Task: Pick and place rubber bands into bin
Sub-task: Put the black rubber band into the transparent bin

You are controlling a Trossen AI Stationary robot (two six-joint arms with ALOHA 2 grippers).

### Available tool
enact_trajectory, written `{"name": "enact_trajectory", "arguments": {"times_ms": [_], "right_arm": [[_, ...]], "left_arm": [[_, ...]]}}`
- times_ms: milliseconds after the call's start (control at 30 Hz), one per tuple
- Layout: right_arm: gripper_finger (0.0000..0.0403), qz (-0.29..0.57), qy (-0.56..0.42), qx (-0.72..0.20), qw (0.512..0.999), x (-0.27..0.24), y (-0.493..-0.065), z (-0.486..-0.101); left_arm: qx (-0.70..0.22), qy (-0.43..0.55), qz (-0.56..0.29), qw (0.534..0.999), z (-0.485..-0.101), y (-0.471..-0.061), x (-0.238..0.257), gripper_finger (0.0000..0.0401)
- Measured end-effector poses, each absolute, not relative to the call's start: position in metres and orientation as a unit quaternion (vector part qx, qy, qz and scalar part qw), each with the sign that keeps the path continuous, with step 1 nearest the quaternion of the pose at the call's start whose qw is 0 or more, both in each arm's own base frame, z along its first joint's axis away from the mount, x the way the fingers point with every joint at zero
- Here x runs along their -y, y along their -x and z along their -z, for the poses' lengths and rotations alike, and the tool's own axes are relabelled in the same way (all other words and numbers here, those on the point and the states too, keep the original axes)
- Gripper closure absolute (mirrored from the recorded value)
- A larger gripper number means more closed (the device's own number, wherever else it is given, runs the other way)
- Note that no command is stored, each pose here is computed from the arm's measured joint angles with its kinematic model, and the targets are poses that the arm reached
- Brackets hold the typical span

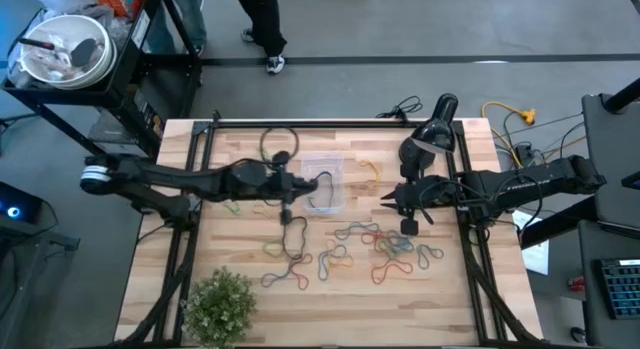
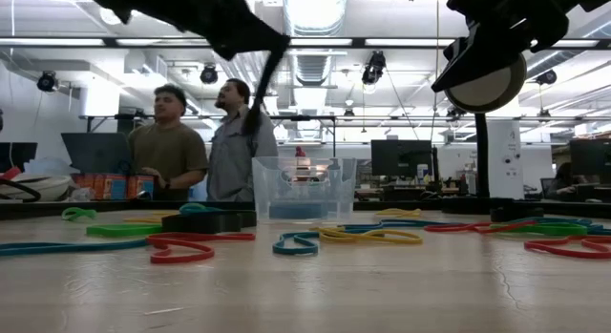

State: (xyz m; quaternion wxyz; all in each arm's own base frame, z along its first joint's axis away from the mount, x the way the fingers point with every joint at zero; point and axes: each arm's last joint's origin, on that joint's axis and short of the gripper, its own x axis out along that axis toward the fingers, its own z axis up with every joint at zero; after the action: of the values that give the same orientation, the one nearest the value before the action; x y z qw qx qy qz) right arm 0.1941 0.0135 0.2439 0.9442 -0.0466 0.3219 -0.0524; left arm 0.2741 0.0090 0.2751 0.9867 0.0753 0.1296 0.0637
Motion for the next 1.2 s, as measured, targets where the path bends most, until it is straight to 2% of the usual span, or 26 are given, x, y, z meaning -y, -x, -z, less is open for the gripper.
{"name": "enact_trajectory", "arguments": {"times_ms": [200, 367, 567, 900, 1000, 1200], "right_arm": [[0.0337, 0.053, 0.044, -0.32, 0.945, -0.014, -0.194, -0.244], [0.0342, 0.055, 0.039, -0.321, 0.945, -0.014, -0.194, -0.243], [0.0343, 0.055, 0.039, -0.325, 0.943, -0.013, -0.193, -0.239], [0.0344, 0.056, 0.038, -0.321, 0.945, -0.013, -0.194, -0.237], [0.0342, 0.056, 0.037, -0.32, 0.945, -0.014, -0.194, -0.237], [0.0344, 0.056, 0.036, -0.315, 0.947, -0.014, -0.194, -0.238]], "left_arm": [[-0.172, -0.106, -0.068, 0.977, -0.259, -0.315, -0.013, 0.0401], [-0.241, -0.144, -0.132, 0.951, -0.242, -0.337, -0.02, 0.0401], [-0.301, -0.162, -0.153, 0.927, -0.231, -0.35, -0.024, 0.0401], [-0.324, -0.165, -0.177, 0.915, -0.225, -0.351, -0.03, 0.04], [-0.338, -0.162, -0.176, 0.91, -0.224, -0.349, -0.03, 0.0384], [-0.351, -0.152, -0.176, 0.907, -0.222, -0.347, -0.03, 0.0319]]}}
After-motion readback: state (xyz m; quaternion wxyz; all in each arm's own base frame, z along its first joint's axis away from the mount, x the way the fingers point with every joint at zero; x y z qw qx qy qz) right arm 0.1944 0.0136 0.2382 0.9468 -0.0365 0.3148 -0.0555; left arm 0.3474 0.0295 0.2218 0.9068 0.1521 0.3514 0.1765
